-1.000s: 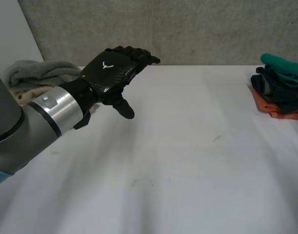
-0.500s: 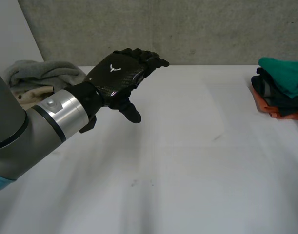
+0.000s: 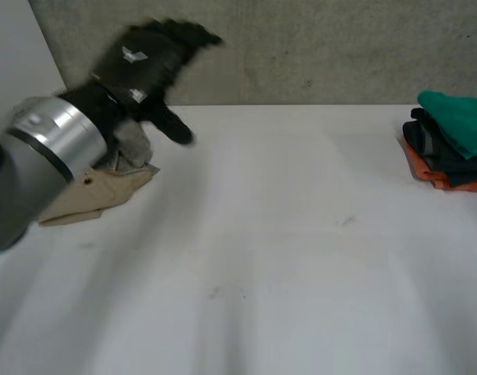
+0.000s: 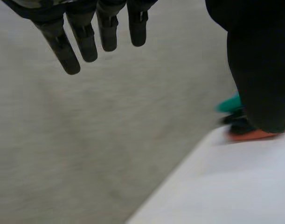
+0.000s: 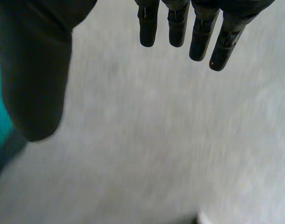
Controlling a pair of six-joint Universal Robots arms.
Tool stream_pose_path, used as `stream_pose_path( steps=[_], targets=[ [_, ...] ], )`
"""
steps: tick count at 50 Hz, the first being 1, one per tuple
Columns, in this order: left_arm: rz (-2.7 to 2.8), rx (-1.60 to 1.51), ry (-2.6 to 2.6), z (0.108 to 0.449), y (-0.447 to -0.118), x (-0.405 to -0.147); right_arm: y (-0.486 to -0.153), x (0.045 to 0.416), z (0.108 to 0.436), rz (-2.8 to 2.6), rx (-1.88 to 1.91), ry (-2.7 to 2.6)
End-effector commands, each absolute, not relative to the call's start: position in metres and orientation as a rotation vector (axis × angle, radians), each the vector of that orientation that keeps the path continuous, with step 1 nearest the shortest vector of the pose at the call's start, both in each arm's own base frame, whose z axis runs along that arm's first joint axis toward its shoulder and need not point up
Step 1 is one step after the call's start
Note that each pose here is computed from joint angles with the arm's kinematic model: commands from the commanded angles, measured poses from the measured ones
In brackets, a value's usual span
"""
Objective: Fold the laundry.
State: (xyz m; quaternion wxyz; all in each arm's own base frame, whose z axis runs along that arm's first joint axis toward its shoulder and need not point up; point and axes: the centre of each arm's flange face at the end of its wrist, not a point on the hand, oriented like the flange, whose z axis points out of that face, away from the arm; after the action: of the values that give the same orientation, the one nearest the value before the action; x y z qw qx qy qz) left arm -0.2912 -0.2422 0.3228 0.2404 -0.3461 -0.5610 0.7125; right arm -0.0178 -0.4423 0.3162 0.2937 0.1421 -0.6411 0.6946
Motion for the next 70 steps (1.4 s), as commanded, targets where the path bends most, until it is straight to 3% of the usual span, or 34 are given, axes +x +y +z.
stream_pose_path(
  steps=[1,6,10,14,19,24,31,35,38,41,46,50,54,57,58,62,70],
  targets=[
    [2.355,-0.6,-1.799,0.318,-0.356,-0.21,-0.389,0.155,0.329,2.413,0.793,-1.504],
    [2.404,-0.731,-2.096,0.256,-0.428,-0.152,-0.326,0.219,0.271,2.524,1.193,-1.589],
    [2.369,-0.938,-2.286,0.199,-0.461,-0.119,-0.296,0.24,0.236,2.494,1.306,-1.705],
    [2.362,-1.083,-2.353,0.168,-0.479,-0.108,-0.286,0.24,0.209,2.413,1.327,-1.826],
    [2.429,-1.012,-2.298,0.166,-0.49,-0.104,-0.282,0.235,0.19,2.331,1.331,-1.876],
    [2.515,-0.851,-2.152,0.18,-0.491,-0.119,-0.286,0.227,0.187,2.293,1.317,-1.865],
    [2.698,-0.732,-1.835,0.255,-0.469,-0.148,-0.288,0.223,0.186,2.284,1.294,-1.88],
    [2.699,-0.774,-1.642,0.299,-0.432,-0.195,-0.287,0.223,0.186,2.277,1.296,-1.897],
    [2.684,-0.8,-1.571,0.314,-0.41,-0.215,-0.287,0.223,0.186,2.275,1.296,-1.898],
    [2.592,-0.847,-1.532,0.314,-0.38,-0.247,-0.29,0.221,0.188,2.27,1.276,-1.897],
    [2.199,-0.926,-1.476,0.281,-0.293,-0.334,-0.303,0.205,0.193,2.236,1.141,-1.897],
    [1.97,-0.966,-1.518,0.248,-0.249,-0.364,-0.31,0.199,0.198,2.22,1.056,-1.887],
    [1.753,-1.018,-1.636,0.206,-0.221,-0.371,-0.313,0.197,0.201,2.214,1.021,-1.875],
    [1.712,-1.05,-1.595,0.211,-0.202,-0.376,-0.313,0.197,0.201,2.216,1.024,-1.875],
    [1.754,-1.029,-1.538,0.231,-0.2,-0.374,-0.313,0.197,0.202,2.216,1.026,-1.874],
    [1.913,-0.931,-1.502,0.273,-0.225,-0.349,-0.312,0.198,0.201,2.204,1.041,-1.897],
    [1.992,-0.85,-1.669,0.274,-0.266,-0.303,-0.294,0.217,0.205,2.118,1.169,-2.067]
  ],
)
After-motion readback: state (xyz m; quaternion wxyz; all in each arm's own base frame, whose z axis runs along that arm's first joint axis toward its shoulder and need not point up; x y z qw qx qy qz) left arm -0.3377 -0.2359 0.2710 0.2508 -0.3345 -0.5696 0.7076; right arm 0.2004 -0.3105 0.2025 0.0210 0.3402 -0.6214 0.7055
